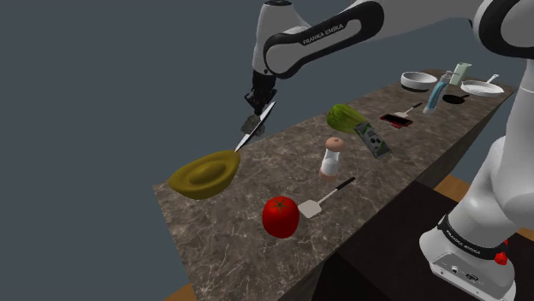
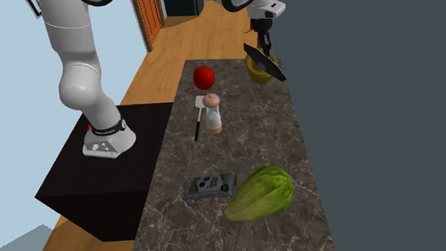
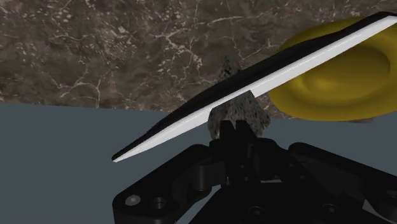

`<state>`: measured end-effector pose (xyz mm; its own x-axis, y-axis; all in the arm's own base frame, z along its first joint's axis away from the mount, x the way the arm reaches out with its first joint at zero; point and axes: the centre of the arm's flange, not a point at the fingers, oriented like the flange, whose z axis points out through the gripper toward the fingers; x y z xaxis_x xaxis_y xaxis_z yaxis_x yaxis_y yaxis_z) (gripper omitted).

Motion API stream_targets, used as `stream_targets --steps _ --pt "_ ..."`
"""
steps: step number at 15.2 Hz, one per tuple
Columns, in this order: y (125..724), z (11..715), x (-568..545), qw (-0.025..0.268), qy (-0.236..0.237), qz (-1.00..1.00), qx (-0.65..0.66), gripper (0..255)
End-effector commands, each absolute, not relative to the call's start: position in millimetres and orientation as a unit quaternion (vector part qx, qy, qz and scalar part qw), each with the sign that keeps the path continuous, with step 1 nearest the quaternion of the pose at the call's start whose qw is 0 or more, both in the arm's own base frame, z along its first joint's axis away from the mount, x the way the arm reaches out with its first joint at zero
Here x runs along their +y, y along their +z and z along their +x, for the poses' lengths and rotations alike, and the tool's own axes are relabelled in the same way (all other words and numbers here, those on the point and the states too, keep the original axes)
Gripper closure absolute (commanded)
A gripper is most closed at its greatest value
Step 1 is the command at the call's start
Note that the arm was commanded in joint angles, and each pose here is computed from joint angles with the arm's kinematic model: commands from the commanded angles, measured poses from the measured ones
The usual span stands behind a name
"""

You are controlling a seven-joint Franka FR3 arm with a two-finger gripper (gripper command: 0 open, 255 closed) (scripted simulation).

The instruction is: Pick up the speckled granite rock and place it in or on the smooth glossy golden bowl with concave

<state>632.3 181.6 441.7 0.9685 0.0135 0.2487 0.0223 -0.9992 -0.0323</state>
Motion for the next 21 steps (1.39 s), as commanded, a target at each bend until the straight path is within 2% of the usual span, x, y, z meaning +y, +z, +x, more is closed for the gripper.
stream_targets --steps 1,13,21 --pt "445 633 211 0.018 -0.125 -0.992 -0.008 255" --pt "460 644 367 0.018 -0.125 -0.992 -0.008 255" --pt "418 644 367 0.018 -0.125 -0.992 -0.008 255"
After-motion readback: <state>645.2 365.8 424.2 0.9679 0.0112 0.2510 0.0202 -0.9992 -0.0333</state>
